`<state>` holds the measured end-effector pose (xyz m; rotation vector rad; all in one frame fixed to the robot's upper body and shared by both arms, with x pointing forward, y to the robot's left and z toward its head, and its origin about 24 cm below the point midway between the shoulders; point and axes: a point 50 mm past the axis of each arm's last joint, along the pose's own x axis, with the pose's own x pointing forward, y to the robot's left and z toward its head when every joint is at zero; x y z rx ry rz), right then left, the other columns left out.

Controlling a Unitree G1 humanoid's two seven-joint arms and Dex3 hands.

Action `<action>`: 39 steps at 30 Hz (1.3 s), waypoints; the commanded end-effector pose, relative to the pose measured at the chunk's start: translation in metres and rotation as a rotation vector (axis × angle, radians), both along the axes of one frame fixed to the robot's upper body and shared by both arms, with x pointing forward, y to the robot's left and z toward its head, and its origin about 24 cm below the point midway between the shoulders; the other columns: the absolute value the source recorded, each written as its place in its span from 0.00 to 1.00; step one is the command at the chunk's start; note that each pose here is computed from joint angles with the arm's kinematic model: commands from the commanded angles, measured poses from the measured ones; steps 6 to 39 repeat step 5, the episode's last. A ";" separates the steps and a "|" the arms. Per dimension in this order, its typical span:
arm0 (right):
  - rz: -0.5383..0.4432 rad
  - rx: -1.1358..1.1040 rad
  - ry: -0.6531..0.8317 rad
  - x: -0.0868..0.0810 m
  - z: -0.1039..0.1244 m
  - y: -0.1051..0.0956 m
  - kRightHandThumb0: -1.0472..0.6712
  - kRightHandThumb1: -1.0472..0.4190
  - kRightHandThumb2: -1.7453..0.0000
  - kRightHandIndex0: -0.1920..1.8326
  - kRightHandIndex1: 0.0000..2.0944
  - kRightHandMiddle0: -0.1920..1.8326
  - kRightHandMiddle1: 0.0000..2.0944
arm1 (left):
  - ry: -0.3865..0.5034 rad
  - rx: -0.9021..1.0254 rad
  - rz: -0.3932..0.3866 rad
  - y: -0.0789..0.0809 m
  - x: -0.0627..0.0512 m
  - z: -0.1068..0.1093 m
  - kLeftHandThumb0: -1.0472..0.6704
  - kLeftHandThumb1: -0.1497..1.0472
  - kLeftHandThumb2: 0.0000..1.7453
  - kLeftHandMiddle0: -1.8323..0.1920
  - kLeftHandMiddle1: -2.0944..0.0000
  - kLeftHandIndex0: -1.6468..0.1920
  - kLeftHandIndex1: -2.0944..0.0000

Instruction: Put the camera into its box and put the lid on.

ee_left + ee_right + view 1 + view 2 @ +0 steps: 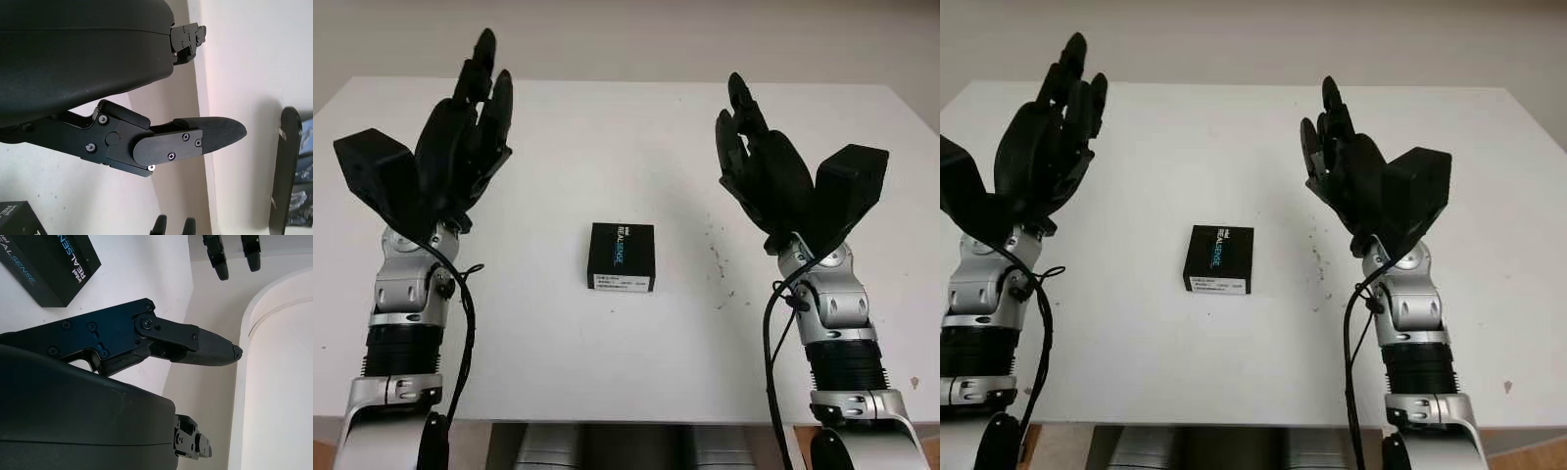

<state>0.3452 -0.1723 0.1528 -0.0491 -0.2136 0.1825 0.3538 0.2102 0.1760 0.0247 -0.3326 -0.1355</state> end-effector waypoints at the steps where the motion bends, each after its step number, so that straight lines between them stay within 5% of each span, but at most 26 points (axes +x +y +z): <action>1: -0.012 0.020 -0.027 0.003 0.007 0.003 0.19 0.00 0.63 0.00 0.00 0.00 0.00 | 0.002 -0.007 0.006 -0.001 0.004 0.003 0.18 1.00 0.32 1.00 1.00 1.00 1.00; 39: -0.017 0.028 -0.032 0.005 0.009 0.004 0.19 0.00 0.63 0.00 0.00 0.00 0.00 | 0.032 -0.008 0.014 0.001 0.007 0.000 0.17 1.00 0.33 1.00 1.00 1.00 1.00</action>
